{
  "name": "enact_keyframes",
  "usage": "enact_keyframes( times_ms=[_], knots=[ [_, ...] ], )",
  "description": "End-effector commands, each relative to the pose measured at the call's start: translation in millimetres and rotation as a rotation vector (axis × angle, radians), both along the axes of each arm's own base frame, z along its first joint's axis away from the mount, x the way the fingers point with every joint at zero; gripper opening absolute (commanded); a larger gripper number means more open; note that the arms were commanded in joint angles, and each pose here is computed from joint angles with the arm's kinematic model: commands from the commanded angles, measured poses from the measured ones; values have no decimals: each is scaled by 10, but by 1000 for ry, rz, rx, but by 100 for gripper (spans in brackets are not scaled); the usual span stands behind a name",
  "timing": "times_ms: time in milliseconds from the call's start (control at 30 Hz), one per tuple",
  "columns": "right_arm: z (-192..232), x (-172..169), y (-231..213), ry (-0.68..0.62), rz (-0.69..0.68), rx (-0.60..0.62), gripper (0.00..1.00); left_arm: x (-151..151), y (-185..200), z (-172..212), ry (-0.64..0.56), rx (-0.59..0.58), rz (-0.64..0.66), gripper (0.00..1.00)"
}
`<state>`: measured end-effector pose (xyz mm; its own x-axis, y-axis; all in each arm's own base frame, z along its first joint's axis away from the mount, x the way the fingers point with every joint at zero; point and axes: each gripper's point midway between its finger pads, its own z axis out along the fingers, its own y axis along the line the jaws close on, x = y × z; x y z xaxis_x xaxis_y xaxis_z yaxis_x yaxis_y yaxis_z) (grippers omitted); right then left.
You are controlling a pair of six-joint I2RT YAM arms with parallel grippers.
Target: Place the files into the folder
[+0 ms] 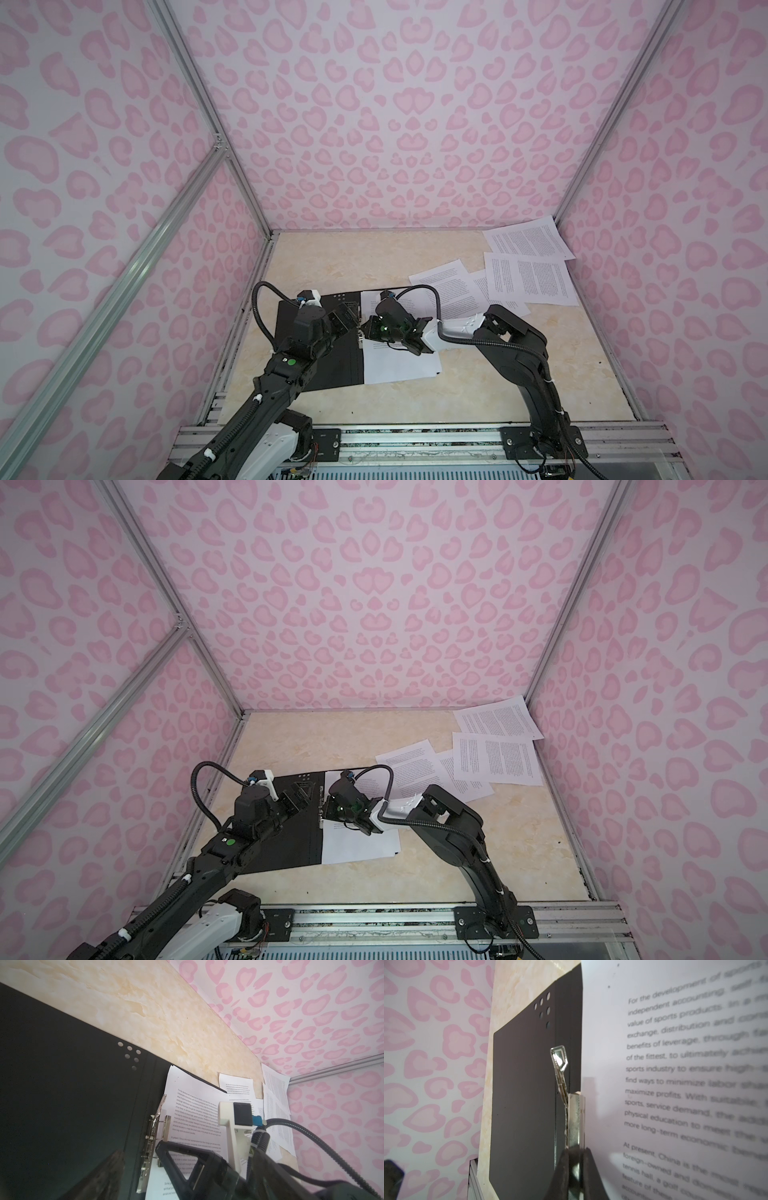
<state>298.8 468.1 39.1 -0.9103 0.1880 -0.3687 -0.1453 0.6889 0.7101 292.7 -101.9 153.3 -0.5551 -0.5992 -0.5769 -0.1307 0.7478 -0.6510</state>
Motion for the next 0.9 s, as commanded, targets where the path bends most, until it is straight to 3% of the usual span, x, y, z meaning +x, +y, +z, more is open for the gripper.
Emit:
enact_keyframes(
  times_ms=[0,233,367,433,533,733,867],
  knots=[
    [227,45,97,-65,-33,81,17,26,14,35,-8,11,7,97],
    [285,38,64,-79,12,57,43,31,-5,52,-13,8,-4,100],
    [567,34,-131,-175,60,-5,59,27,-31,126,-36,5,-25,96],
    [721,24,-321,-241,82,-98,70,19,-39,181,-53,7,-35,96],
    [820,22,-679,-289,126,-237,97,-14,-50,256,-65,2,-48,97],
    [533,-107,-1529,-195,162,-258,97,-289,-227,171,19,-30,-191,98],
    [352,-294,-1895,-180,192,-284,91,-613,-322,-136,101,-27,-317,100]
  ],
)
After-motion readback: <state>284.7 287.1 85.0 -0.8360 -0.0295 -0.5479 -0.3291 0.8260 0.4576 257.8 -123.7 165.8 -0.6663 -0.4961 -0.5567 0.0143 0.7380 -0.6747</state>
